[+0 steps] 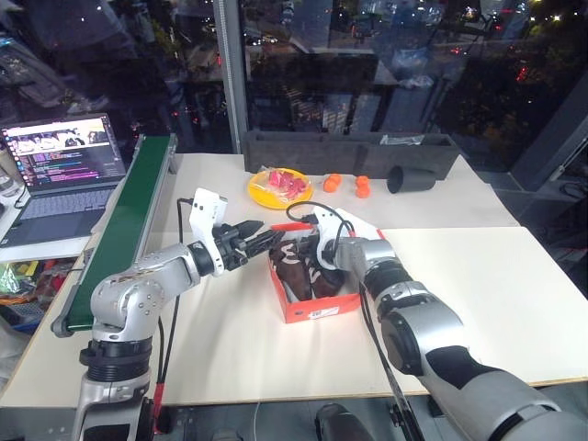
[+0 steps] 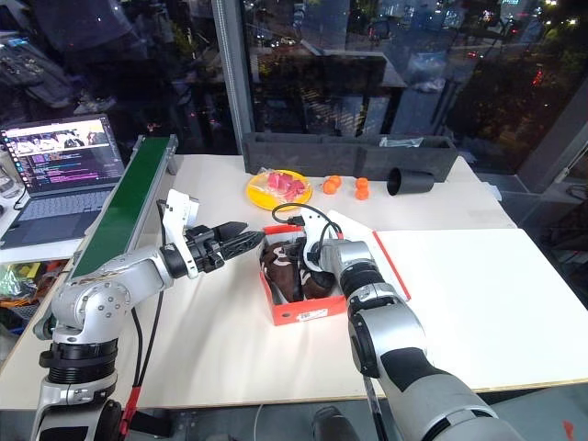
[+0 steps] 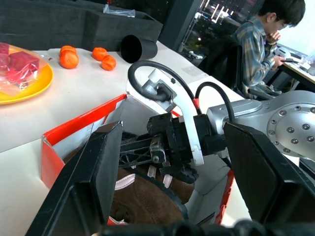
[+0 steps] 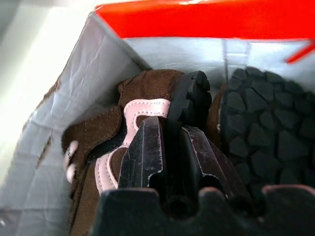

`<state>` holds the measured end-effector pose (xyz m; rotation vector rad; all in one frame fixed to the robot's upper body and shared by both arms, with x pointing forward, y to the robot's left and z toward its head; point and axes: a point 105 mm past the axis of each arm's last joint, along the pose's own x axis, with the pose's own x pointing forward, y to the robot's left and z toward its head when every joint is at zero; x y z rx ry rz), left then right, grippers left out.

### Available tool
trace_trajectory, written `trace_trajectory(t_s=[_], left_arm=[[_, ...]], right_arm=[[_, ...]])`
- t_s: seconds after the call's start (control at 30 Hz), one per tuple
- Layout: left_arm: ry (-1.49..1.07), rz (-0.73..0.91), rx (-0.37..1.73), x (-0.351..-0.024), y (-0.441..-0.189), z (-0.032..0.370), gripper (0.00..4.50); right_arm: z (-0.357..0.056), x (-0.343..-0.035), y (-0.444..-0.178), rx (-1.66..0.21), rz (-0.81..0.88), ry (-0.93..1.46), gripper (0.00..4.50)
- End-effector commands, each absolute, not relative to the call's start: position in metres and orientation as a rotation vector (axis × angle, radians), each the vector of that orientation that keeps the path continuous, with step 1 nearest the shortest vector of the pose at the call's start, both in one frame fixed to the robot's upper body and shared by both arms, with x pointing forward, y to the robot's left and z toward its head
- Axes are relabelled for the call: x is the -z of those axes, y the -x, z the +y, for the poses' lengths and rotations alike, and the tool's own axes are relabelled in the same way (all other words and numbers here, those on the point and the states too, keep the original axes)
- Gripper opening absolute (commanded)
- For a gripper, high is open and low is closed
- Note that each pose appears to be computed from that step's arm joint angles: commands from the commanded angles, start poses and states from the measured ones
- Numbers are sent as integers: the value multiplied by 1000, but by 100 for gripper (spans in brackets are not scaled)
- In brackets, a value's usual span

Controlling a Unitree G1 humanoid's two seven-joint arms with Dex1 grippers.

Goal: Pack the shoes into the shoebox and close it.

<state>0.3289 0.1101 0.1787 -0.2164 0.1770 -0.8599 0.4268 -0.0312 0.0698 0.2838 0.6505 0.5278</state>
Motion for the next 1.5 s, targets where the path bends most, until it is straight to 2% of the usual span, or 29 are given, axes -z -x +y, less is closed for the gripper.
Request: trace_trajectory(t_s=[0.03, 0.13, 0.23, 0.43, 0.53, 0.63, 0.73, 0.83, 0.93, 1.03, 1.1, 1.33, 1.4, 1.5], left_arm=[[195, 133, 885, -191, -329, 108, 350], [193, 135, 889, -191, -329, 109, 350], [184, 139, 891, -190, -330, 110, 350], [168, 135, 851, -190, -339, 127, 350], [163, 139, 831, -190, -345, 136, 350], [153, 145, 839, -188, -348, 136, 350], [141, 148, 855, -187, -348, 134, 350], [124, 159, 869, -184, -347, 132, 350], [105, 178, 886, -179, -344, 130, 350], [101, 183, 894, -177, -343, 129, 350], [93, 196, 898, -173, -343, 128, 350], [94, 212, 918, -168, -343, 123, 350], [96, 214, 926, -167, -343, 120, 350], [106, 213, 937, -166, -343, 116, 350]], right_arm=[[-48, -53, -419, -432, 744, -369, 298], [-57, -93, -428, -427, 640, -414, 298], [-73, -124, -425, -390, 550, -409, 298], [-89, -195, -390, -404, 342, -414, 298], [-96, -214, -371, -400, 282, -434, 298], [-103, -212, -363, -353, 272, -411, 223], [-111, -205, -357, -311, 276, -423, 122], [-127, -181, -344, -254, 313, -416, 10], [-142, -160, -327, -211, 351, -406, 2], [-147, -158, -318, -205, 349, -401, 2], [-165, -155, -307, -153, 342, -407, 2], [-189, -172, -286, -82, 227, -442, 2], [-199, -158, -281, -17, 263, -477, 2], [-215, -121, -274, 112, 386, -561, 2]])
